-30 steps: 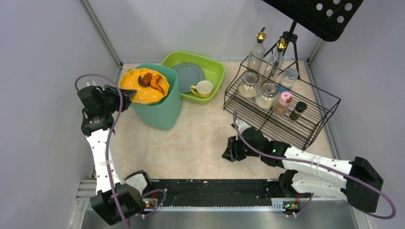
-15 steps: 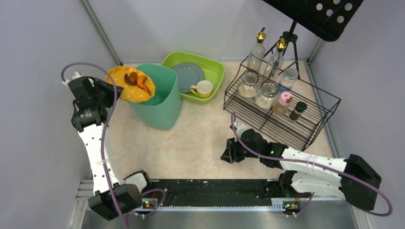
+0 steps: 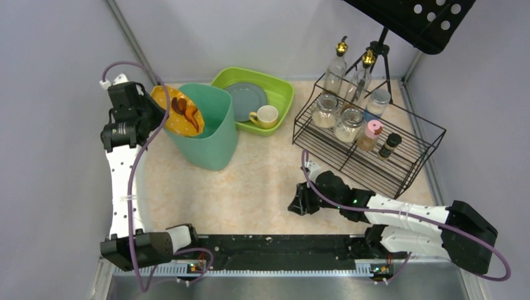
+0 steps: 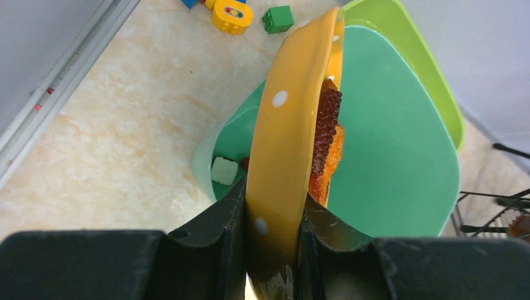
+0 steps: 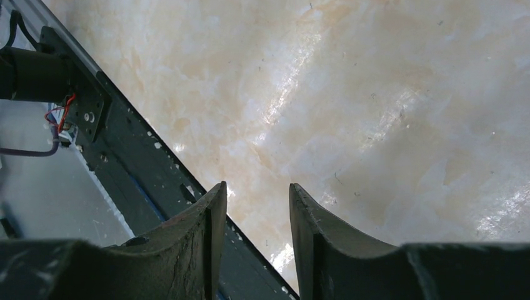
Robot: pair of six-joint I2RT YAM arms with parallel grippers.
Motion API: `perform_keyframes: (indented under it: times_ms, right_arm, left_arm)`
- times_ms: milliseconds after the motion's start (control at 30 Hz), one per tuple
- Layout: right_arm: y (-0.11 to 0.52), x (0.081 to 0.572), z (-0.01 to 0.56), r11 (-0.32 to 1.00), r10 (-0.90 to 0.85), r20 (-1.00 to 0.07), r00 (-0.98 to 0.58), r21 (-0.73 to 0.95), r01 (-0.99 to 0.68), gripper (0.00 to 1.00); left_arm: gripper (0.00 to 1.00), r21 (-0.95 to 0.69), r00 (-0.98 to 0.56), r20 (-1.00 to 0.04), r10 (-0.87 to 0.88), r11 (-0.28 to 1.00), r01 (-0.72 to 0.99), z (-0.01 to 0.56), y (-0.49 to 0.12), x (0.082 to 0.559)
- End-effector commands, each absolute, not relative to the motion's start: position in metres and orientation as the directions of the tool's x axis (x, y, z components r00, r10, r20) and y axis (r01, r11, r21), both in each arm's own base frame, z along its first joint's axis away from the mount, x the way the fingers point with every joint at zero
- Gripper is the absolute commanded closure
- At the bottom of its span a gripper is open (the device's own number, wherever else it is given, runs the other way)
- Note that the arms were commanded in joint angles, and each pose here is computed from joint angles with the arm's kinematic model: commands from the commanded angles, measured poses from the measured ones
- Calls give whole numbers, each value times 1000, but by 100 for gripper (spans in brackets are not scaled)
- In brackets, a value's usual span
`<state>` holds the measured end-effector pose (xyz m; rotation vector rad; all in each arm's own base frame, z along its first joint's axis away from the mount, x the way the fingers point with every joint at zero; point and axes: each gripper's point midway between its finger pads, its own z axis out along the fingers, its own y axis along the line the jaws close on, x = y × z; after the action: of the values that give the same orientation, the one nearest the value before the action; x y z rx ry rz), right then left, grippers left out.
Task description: Clear the kitchen counter
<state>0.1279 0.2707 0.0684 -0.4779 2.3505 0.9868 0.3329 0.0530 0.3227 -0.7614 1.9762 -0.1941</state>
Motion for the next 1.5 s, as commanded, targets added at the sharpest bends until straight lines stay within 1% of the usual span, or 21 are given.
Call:
perform_keyframes:
  times_ms: [0, 167, 267, 433, 467, 633, 867, 1033, 1067, 1233, 1467]
  right_arm:
    - [279, 130, 74, 637, -86, -618, -782, 569, -520, 59]
    - [283, 130, 74, 626, -94, -614, -783, 576, -526, 59]
    - [284, 129, 73, 623, -92, -614, -784, 578, -527, 58]
    - [285, 128, 69, 616, -88, -610, -787, 588, -524, 58]
    - [285, 128, 69, 616, -88, -609, -788, 589, -524, 58]
    - [290, 128, 68, 602, -94, -607, -789, 596, -531, 58]
    - [295, 133, 75, 599, -89, -621, -779, 591, -540, 57]
    - [308, 144, 90, 586, -62, -648, -759, 593, -553, 56]
    - [311, 146, 92, 582, -62, -648, -759, 594, -555, 56]
    - [325, 157, 108, 567, -30, -662, -749, 606, -558, 56]
    - [352, 188, 144, 561, 73, -705, -705, 614, -556, 54]
  left_arm:
    - [100, -392, -154, -870, -468, 847, -359, 396, 59, 350]
    - [100, -325, -162, -907, -389, 890, -318, 411, 45, 357]
    - [100, -259, -163, -932, -325, 908, -330, 418, 44, 359]
    - [100, -190, -146, -954, -261, 905, -381, 430, 49, 356]
    - [100, -173, -145, -960, -241, 912, -372, 433, 39, 356]
    - [100, -77, -151, -976, -154, 902, -424, 441, 37, 357]
    - [100, -2, -142, -987, -69, 904, -428, 452, 25, 359]
    - [100, 176, -196, -975, 103, 898, -403, 446, -4, 364]
    - [100, 185, -195, -974, 114, 896, -404, 446, -5, 363]
    - [100, 157, -147, -984, 103, 891, -427, 458, -2, 354]
    - [100, 24, -5, -1000, 25, 871, -490, 498, 12, 316]
